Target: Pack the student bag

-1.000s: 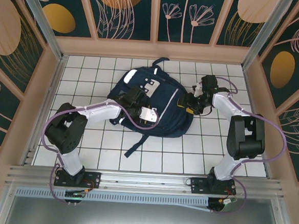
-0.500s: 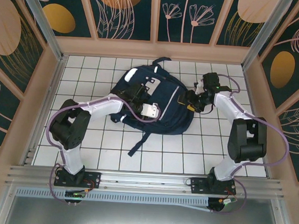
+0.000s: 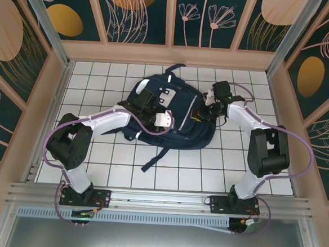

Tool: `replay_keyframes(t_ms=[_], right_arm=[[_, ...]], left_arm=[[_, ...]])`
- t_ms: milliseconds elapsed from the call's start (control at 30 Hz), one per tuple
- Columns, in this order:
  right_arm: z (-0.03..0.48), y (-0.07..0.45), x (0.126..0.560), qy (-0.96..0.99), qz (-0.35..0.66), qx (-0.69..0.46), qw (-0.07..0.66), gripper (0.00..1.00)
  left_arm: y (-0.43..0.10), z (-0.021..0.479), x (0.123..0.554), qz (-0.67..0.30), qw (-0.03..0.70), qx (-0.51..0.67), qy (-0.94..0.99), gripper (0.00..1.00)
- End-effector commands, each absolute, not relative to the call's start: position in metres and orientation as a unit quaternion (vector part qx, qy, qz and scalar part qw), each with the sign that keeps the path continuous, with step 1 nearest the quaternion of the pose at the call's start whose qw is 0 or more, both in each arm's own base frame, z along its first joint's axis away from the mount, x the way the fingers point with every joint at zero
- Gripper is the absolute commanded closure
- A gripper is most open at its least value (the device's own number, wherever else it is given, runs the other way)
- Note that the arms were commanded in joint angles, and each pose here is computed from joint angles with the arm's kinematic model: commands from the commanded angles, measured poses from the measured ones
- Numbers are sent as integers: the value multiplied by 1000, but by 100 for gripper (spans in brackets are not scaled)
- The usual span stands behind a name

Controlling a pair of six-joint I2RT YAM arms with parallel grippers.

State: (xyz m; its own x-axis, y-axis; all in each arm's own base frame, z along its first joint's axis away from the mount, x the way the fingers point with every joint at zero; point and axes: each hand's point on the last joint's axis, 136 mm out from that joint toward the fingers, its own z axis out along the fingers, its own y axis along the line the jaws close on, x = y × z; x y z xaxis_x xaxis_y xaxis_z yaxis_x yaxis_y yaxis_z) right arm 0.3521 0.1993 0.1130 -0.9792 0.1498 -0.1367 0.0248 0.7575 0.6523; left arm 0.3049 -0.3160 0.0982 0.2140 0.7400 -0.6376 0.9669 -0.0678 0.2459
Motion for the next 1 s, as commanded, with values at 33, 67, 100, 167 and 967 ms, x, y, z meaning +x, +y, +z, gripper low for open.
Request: replay_keyframes(t_ms=[33, 67, 100, 167, 967], right_arm=[[134, 211, 363, 917, 384, 17, 105, 100], [136, 212, 362, 915, 389, 14, 102, 100], [138, 212, 362, 914, 393, 13, 99, 100], [141, 216, 359, 910, 404, 7, 91, 100], [157, 225, 352, 903, 422, -20, 77, 100]], left_arm=[[-306, 87, 290, -175, 297, 725, 596, 35], [-305, 82, 292, -174, 287, 724, 603, 32], [-304, 79, 294, -174, 277, 722, 610, 32], [-301, 70, 302, -163, 258, 716, 628, 32], [-315, 112, 320, -230, 320, 707, 587, 43]])
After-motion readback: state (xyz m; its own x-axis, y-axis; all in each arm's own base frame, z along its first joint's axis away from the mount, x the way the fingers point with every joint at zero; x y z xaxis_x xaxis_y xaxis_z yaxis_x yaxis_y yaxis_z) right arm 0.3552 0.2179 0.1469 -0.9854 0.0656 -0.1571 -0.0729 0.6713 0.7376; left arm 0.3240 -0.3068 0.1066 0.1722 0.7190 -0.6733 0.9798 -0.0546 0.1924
